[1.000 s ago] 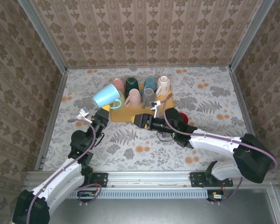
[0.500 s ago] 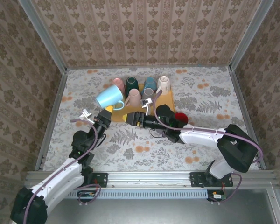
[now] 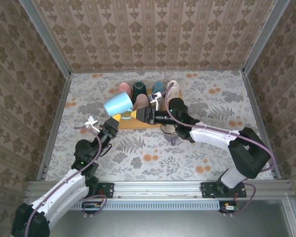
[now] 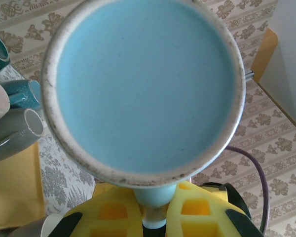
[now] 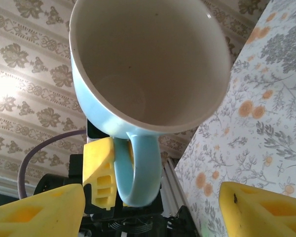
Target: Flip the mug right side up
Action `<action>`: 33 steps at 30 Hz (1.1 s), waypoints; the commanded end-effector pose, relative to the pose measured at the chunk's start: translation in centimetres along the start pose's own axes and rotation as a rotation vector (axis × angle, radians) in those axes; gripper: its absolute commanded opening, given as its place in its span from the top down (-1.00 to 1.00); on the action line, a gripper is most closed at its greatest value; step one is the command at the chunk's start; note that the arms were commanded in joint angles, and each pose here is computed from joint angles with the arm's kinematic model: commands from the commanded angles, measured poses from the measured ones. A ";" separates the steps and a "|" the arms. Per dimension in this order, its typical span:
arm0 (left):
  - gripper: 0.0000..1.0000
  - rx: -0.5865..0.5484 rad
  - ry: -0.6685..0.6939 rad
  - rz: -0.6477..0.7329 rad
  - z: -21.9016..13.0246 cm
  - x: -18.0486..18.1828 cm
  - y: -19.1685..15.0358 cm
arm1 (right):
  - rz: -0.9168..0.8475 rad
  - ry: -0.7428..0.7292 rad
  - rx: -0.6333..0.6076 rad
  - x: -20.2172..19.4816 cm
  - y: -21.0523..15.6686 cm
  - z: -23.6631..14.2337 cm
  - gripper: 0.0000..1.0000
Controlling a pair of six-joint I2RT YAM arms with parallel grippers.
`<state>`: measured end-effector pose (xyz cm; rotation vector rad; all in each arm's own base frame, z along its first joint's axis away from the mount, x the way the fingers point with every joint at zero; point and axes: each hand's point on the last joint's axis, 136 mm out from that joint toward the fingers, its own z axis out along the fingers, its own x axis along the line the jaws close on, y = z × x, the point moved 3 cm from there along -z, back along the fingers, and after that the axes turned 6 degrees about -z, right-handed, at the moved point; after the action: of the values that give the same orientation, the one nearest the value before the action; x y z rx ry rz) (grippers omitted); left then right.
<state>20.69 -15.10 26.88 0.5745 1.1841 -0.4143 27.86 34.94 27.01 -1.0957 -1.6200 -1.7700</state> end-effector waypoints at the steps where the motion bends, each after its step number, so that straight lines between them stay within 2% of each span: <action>1: 1.00 0.037 -0.112 0.007 -0.3 -2.8 -0.5 | -0.026 0.046 0.040 1.0 0.3 0.6 -0.42; 10: 1.00 0.087 -0.079 -0.013 -0.5 -2.0 -1.4 | -0.018 0.045 0.038 0.9 0.9 1.3 -0.11; 12: 1.00 0.093 -0.074 -0.012 -0.6 -2.0 -1.6 | -0.009 0.047 0.033 0.8 1.0 1.4 0.07; 15: 1.00 0.103 -0.065 -0.010 -0.6 -1.8 -1.8 | 0.010 0.054 0.023 0.8 1.1 1.5 0.54; 19: 1.00 0.120 -0.052 -0.003 -0.7 -1.5 -2.1 | 0.020 0.045 0.018 0.8 0.8 1.5 0.88; 21: 1.00 0.127 -0.046 -0.001 -0.8 -1.2 -2.3 | 0.021 0.039 0.015 0.9 0.7 1.4 0.99; 26: 1.00 0.124 -0.008 0.003 -1.2 -0.2 -2.4 | 0.012 0.013 0.005 0.7 0.4 0.9 1.00; 28: 0.84 0.122 0.004 0.017 -1.3 0.0 -2.4 | 0.005 -0.005 -0.007 0.7 0.4 0.6 1.00; 30: 0.36 0.132 0.018 0.042 -1.3 0.0 -2.5 | -0.017 -0.037 -0.014 0.7 0.5 0.1 1.00; 33: -0.12 0.140 0.056 0.067 -1.5 0.5 -2.6 | -0.069 -0.108 -0.022 0.7 0.5 -1.0 1.00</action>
<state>18.83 -15.98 25.06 0.6855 1.2273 -0.4548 27.58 35.49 25.54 -1.1760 -1.6598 -1.6643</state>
